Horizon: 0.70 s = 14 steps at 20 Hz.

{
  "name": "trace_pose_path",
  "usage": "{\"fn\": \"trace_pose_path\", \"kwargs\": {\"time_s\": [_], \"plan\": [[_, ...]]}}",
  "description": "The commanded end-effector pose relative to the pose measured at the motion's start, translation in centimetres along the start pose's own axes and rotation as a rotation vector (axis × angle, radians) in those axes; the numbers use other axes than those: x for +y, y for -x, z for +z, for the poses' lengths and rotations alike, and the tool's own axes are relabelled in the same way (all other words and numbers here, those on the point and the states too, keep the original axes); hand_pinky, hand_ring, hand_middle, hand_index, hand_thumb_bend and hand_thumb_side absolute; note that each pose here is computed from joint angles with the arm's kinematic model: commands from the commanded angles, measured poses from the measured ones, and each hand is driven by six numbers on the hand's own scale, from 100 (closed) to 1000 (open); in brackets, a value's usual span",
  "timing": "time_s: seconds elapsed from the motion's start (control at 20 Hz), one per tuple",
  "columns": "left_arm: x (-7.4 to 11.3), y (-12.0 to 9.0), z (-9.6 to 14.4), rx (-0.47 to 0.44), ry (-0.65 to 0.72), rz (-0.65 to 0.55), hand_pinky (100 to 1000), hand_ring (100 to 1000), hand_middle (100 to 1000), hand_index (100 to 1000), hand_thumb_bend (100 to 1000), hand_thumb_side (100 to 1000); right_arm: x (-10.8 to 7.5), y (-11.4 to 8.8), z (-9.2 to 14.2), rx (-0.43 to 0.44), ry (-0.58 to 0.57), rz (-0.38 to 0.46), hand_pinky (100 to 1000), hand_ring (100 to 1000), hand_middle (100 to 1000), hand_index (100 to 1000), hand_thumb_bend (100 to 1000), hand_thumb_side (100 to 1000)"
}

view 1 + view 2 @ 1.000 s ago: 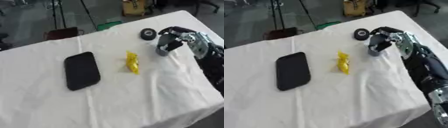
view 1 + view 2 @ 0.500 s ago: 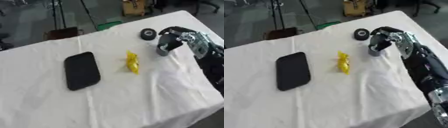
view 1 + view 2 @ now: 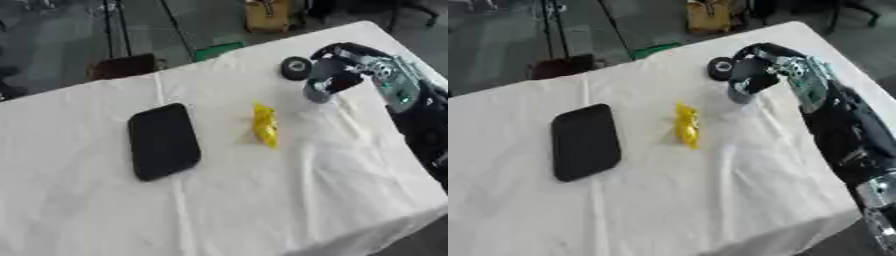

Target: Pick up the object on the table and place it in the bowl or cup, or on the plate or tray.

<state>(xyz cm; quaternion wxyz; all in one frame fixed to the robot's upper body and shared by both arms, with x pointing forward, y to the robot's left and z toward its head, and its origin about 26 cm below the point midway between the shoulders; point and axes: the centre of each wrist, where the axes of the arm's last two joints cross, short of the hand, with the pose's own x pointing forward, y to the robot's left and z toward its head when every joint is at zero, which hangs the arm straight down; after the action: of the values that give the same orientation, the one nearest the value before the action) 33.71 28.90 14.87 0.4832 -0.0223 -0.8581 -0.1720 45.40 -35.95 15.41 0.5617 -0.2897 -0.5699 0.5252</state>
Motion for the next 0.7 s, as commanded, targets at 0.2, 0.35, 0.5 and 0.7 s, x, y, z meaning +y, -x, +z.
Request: {"fn": "trace_pose_path", "kwargs": {"time_s": [0.2, 0.35, 0.5, 0.7], "plan": [[0.3, -0.7, -0.5, -0.024, 0.012, -0.012, 714, 825, 879, 912, 523, 1000, -3.3, -3.8, -0.2, -0.132, 0.062, 0.044, 536, 690, 865, 848, 100, 100], [0.2, -0.7, -0.5, -0.024, 0.014, -0.010, 714, 825, 879, 913, 522, 1000, -3.6, -5.5, -0.6, -0.175, 0.057, 0.048, 536, 689, 865, 847, 100, 100], [0.1, -0.7, -0.5, -0.023, 0.021, -0.008, 715, 826, 880, 913, 520, 1000, -3.9, -7.7, -1.4, -0.233, 0.040, 0.070, 539, 689, 865, 850, 100, 100], [-0.1, -0.8, -0.7, -0.029, 0.029, -0.003, 715, 826, 881, 913, 521, 1000, -3.6, -10.7, -2.9, -0.300, 0.007, 0.123, 543, 691, 866, 852, 100, 100]]}}
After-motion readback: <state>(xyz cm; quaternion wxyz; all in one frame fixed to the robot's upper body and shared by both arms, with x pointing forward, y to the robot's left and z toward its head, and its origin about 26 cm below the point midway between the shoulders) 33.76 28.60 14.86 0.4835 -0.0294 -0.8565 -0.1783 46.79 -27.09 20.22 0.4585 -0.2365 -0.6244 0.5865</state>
